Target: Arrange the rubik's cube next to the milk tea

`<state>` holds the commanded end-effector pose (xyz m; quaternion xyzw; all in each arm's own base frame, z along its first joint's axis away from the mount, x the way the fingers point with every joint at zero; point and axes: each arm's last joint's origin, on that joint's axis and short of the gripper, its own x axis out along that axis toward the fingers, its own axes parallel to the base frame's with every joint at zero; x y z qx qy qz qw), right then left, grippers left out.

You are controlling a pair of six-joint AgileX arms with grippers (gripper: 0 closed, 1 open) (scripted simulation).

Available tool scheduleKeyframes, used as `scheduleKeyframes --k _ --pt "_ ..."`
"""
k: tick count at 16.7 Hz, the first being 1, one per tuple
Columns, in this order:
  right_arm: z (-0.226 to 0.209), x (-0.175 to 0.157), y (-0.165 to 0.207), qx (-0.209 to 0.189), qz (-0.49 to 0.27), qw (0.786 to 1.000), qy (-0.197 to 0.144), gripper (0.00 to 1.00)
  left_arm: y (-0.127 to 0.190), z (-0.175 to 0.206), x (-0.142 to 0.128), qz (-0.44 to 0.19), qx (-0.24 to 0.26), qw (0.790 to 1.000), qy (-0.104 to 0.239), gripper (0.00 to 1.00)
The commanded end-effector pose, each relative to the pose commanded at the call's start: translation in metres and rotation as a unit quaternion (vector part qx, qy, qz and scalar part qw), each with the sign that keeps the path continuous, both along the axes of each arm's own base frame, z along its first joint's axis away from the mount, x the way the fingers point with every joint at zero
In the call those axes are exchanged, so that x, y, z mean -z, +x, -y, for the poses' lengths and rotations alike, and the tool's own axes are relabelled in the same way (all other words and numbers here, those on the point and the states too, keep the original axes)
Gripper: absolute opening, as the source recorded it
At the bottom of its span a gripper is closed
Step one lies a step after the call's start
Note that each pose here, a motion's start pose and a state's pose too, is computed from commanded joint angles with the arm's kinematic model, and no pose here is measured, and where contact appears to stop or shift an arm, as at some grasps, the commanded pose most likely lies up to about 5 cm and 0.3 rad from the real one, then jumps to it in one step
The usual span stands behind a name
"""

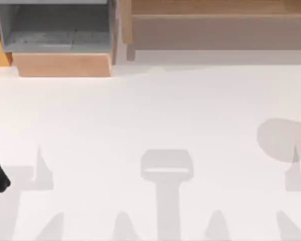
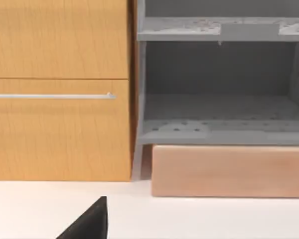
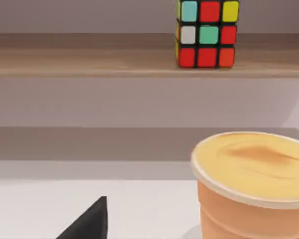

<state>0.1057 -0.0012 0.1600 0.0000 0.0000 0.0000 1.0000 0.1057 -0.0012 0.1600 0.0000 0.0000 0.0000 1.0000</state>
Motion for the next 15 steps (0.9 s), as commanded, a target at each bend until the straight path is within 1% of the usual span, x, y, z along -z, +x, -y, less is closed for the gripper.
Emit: scheduleKeyframes --k 4,7,9,12,15 --pt "0.000 -0.006 0.001 0.000 0.005 1.000 0.000 1.00 0.000 0.000 0.000 0.000 0.000 1.000 0.000 1.00" --pt "0.001 -0.027 0.007 0.002 0.019 1.000 -0.002 1.00 0.000 0.000 0.000 0.000 0.000 1.000 0.000 1.00" --pt "0.002 -0.046 0.017 0.003 0.027 1.000 -0.003 1.00 0.000 0.000 0.000 0.000 0.000 1.000 0.000 1.00" --pt "0.004 -0.073 0.047 0.005 0.030 1.000 -0.005 1.00 0.000 0.000 0.000 0.000 0.000 1.000 0.000 1.00" --pt "0.007 -0.089 0.094 0.006 0.026 1.000 -0.007 1.00 0.000 0.000 0.000 0.000 0.000 1.000 0.000 1.00"
